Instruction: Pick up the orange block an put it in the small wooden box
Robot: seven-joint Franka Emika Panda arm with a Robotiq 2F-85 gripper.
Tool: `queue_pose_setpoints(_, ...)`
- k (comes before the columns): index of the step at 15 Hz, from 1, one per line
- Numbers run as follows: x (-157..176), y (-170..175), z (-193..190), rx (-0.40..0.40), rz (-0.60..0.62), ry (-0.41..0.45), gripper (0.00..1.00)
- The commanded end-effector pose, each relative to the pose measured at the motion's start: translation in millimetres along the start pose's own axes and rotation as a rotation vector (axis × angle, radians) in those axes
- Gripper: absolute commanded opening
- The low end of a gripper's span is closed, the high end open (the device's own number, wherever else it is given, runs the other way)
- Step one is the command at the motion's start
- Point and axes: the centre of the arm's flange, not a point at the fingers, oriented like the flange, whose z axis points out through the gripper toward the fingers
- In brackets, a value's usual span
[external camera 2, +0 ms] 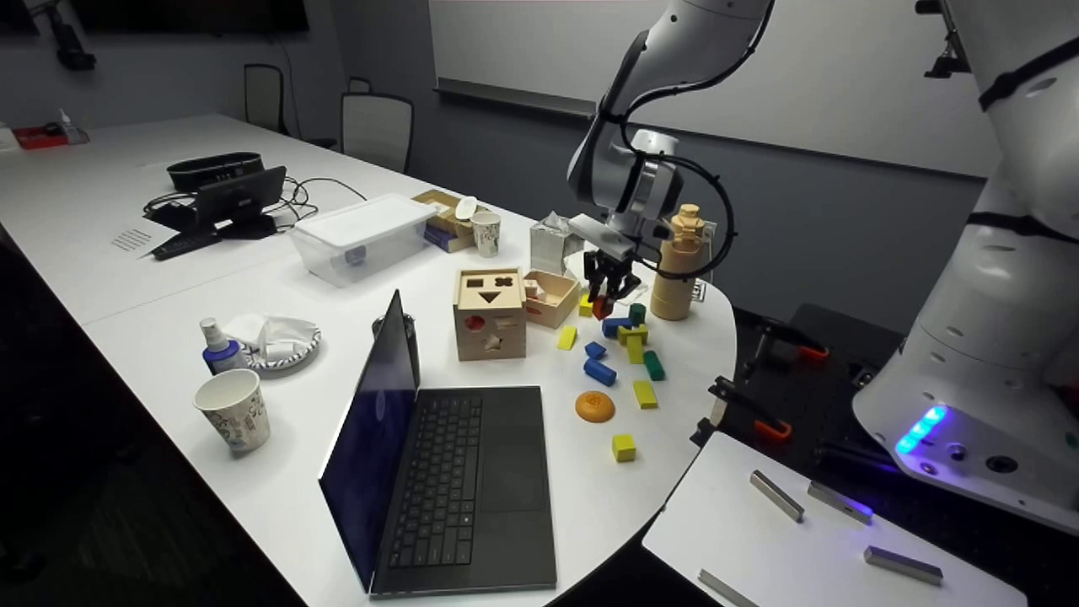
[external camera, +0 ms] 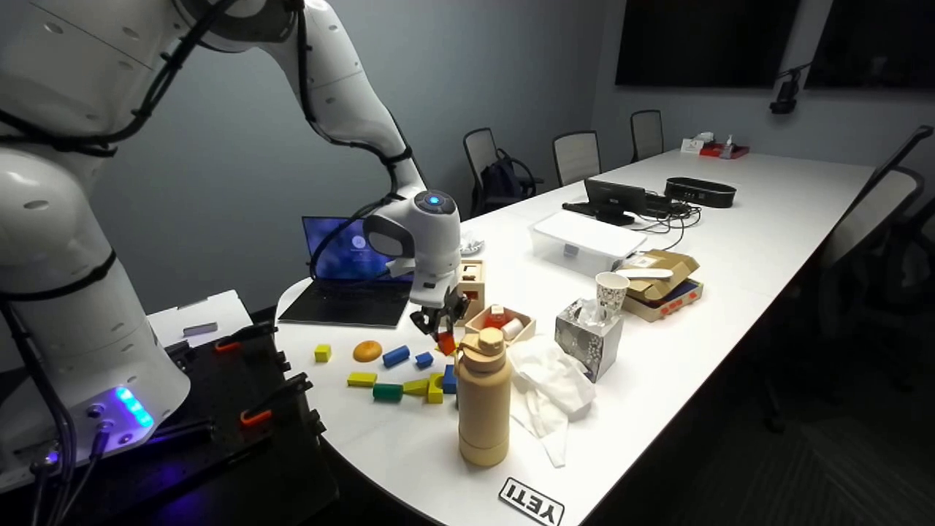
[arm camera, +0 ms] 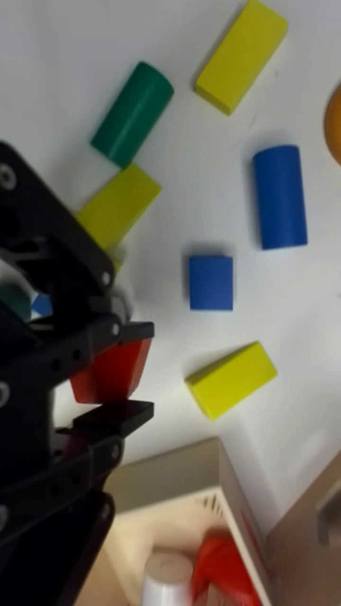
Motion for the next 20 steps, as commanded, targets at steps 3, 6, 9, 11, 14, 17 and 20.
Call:
queue_pose_setpoints(3, -13, -39, -82, 0.190, -0.072, 0.071, 0.10)
queue_pose_setpoints(6, -15, -58, -93, 0.282, -0.079, 0.091, 0.10)
queue_pose_setpoints(9, -20, -74, -96, 0.369, -0.085, 0.101, 0.10)
queue_pose_setpoints(11, -23, -84, -96, 0.411, -0.084, 0.091, 0.10)
queue_pose_setpoints(14, -23, -97, -92, 0.444, -0.070, 0.058, 0.10)
queue_pose_setpoints(17, -16, -104, -79, 0.442, -0.033, 0.020, 0.10)
queue_pose_setpoints(20, -8, -105, -57, 0.428, 0.013, -0.021, 0.10)
